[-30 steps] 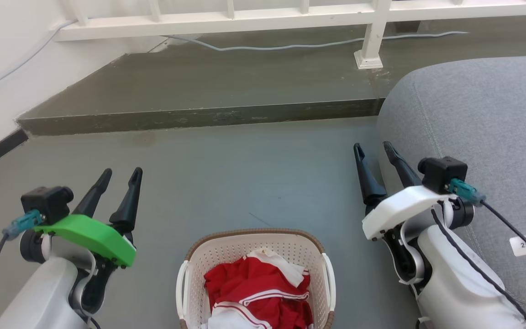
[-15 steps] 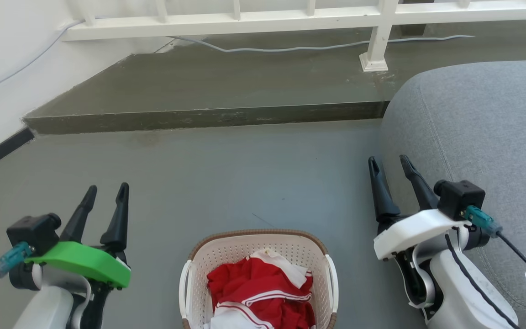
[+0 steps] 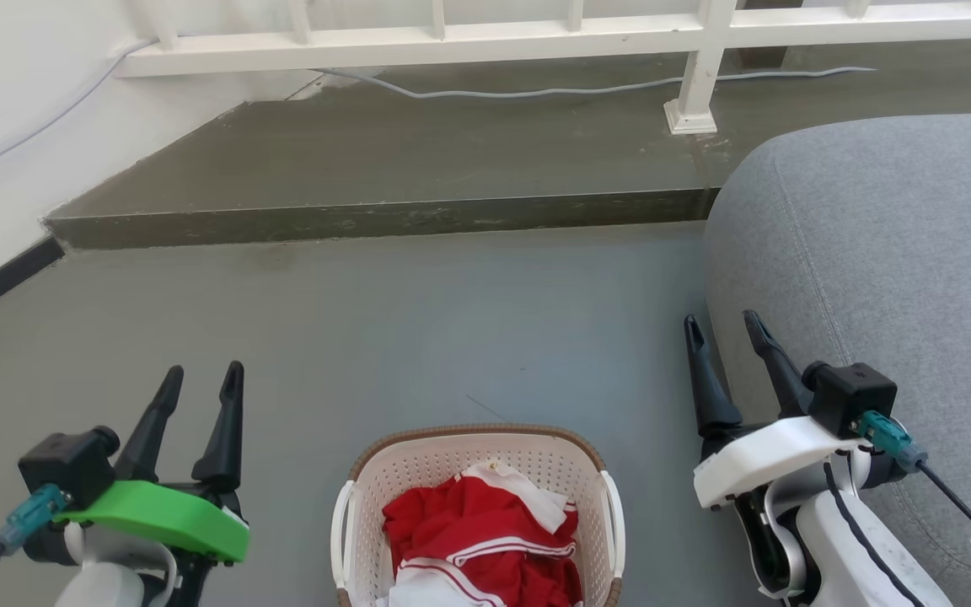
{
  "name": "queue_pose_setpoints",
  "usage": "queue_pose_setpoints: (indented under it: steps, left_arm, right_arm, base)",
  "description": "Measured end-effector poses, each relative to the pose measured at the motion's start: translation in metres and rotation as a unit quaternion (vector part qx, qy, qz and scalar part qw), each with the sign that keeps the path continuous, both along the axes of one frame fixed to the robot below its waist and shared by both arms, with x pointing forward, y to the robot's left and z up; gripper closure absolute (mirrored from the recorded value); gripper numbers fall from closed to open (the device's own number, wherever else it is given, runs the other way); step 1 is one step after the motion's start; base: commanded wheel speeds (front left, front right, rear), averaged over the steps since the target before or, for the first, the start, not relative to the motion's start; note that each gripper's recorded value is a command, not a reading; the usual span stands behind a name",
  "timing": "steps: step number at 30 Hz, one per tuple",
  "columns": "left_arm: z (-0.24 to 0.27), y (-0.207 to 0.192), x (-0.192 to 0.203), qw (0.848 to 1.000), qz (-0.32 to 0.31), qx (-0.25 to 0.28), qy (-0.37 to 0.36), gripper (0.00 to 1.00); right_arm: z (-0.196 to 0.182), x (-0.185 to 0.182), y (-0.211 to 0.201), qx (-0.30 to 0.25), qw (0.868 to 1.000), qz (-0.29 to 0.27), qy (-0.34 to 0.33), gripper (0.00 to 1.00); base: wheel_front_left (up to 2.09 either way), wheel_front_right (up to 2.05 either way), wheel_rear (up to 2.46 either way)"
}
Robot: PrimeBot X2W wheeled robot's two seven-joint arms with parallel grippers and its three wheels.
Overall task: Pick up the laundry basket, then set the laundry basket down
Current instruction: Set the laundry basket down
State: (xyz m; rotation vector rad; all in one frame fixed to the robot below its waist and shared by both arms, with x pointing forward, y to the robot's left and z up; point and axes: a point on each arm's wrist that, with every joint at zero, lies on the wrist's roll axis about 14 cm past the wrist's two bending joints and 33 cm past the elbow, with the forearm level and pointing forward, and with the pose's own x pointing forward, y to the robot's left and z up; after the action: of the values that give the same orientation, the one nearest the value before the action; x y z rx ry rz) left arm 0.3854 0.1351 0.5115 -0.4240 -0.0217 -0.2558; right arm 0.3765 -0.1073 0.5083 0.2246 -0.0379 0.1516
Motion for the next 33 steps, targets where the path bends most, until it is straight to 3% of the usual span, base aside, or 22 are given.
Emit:
queue_pose_setpoints:
  steps: [33]
  left_arm:
    - [-0.004,-0.003,-0.011,1.000,0.007,-0.001,-0.003,0.00]
  right_arm:
    - [-0.005,-0.007,0.000,-0.008,1.000,0.000,0.002,0.00]
  base:
    - [0.00,0.00,0.00]
